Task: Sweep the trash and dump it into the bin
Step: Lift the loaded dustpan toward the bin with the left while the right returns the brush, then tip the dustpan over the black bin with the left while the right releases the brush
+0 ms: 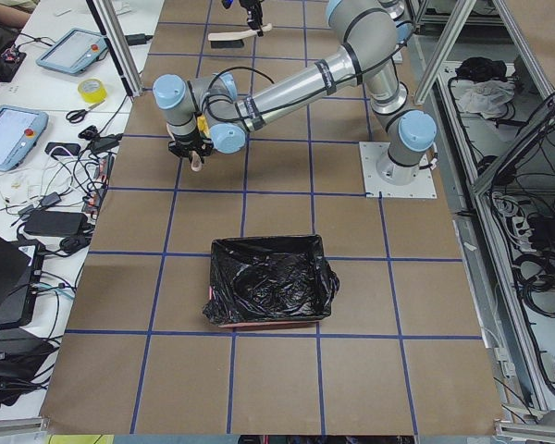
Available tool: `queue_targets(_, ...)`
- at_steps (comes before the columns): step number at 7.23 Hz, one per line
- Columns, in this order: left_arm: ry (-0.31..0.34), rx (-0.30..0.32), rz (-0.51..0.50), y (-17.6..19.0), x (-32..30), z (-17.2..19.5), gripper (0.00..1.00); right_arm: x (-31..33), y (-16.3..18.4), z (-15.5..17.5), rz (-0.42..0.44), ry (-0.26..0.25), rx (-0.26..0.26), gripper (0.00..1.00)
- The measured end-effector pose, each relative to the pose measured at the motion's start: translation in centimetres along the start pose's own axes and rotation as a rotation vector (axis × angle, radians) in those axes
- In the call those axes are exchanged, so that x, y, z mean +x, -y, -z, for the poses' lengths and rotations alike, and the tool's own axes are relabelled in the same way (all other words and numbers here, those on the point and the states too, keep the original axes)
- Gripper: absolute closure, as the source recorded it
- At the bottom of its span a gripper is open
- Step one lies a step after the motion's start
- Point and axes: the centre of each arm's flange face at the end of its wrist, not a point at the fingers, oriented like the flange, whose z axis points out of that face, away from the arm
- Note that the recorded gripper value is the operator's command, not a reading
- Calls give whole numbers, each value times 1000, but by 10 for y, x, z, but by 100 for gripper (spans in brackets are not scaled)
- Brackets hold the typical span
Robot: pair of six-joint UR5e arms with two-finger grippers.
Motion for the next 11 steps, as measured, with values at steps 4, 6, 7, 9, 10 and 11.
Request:
queue_targets(4,-20,27,-67,-136,18,54,95,185,31,-48,146,-33,59,100)
queue_targets(6,-30,43,-132,-204,35,78,95,223,36,-66,154,-40,101,100)
queue_targets(7,-35,54,-165,-238,46,87,95,230,39,-70,152,-42,115,100)
queue_targets(9,-29,51,-230,-304,75,105,95,237,49,-80,159,-43,127,100)
queue_targets(10,-26,34,-261,-331,89,115,95,240,54,-85,164,-43,129,100)
queue_targets(11,-28,4,-302,-354,101,127,95,243,57,-86,168,-46,134,100)
